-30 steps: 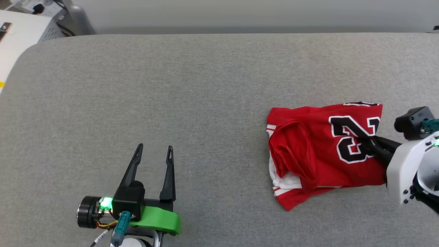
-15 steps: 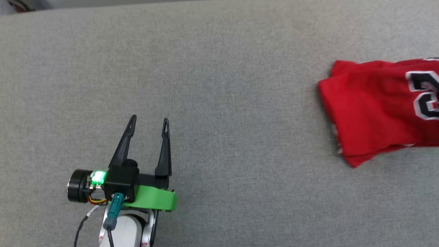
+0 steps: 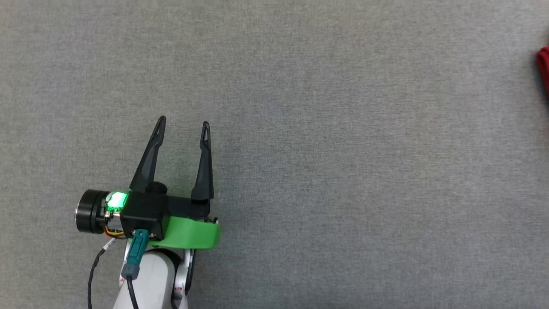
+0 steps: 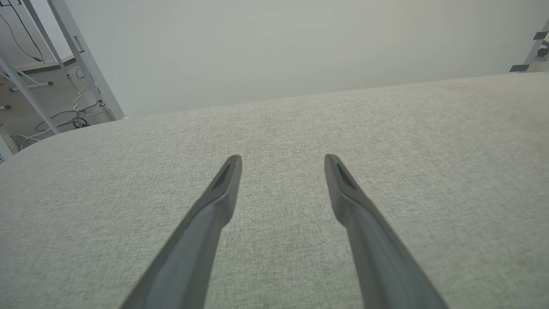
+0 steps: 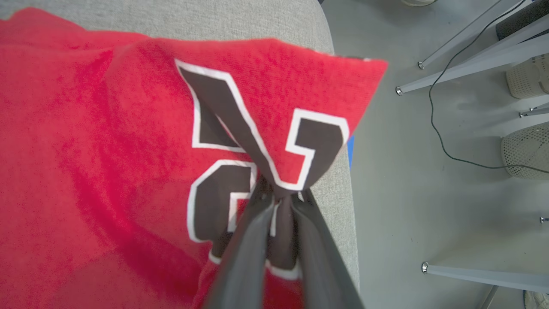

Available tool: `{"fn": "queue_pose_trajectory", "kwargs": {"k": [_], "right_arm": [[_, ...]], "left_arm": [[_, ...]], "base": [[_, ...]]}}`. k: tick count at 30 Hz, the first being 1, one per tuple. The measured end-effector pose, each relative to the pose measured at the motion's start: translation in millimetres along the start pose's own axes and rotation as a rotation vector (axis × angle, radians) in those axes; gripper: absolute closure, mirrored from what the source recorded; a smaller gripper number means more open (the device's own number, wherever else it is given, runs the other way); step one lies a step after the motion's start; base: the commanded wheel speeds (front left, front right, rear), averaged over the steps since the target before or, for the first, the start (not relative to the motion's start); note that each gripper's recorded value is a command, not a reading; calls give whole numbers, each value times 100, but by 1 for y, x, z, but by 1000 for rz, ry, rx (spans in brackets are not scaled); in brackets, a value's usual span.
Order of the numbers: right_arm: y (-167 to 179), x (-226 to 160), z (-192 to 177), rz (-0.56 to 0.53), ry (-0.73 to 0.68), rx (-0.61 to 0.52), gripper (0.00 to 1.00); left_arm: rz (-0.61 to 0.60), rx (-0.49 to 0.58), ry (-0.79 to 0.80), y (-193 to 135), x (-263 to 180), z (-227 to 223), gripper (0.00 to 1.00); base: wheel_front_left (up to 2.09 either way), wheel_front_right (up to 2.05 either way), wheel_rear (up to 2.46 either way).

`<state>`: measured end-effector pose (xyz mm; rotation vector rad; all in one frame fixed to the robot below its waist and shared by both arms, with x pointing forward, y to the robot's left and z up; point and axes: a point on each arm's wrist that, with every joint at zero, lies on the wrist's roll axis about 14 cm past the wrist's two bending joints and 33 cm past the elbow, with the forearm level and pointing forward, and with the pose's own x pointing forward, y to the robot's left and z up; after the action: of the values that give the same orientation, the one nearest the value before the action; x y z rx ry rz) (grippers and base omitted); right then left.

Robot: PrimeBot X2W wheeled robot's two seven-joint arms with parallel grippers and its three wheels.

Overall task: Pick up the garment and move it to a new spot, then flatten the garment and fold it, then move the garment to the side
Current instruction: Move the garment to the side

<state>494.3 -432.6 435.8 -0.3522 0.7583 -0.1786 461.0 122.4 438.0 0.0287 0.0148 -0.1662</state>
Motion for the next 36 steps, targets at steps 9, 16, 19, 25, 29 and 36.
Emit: {"fn": "queue_pose_trajectory", "kwargs": {"k": [9,16,19,25,29,36], "right_arm": [[-3,14,-15,-56,15,58,0],[-8,-15,17,-80,-156,36,0],[-11,-39,45,-94,-315,12,0],[3,-103,108,-99,-712,24,0],[34,-145,131,-57,-923,48,0],[109,-198,147,102,-1139,151,0]], "left_arm": [[21,10,14,6,-1,-5,0],[30,20,-8,6,-13,12,0],[36,22,-16,6,-23,19,0],[53,22,-39,8,-42,35,0],[69,20,-61,12,-53,47,0],[112,29,-105,23,-70,66,0]], "base": [[0,0,0],[0,0,0],[0,0,0],[0,0,0],[0,0,0],[0,0,0]]}}
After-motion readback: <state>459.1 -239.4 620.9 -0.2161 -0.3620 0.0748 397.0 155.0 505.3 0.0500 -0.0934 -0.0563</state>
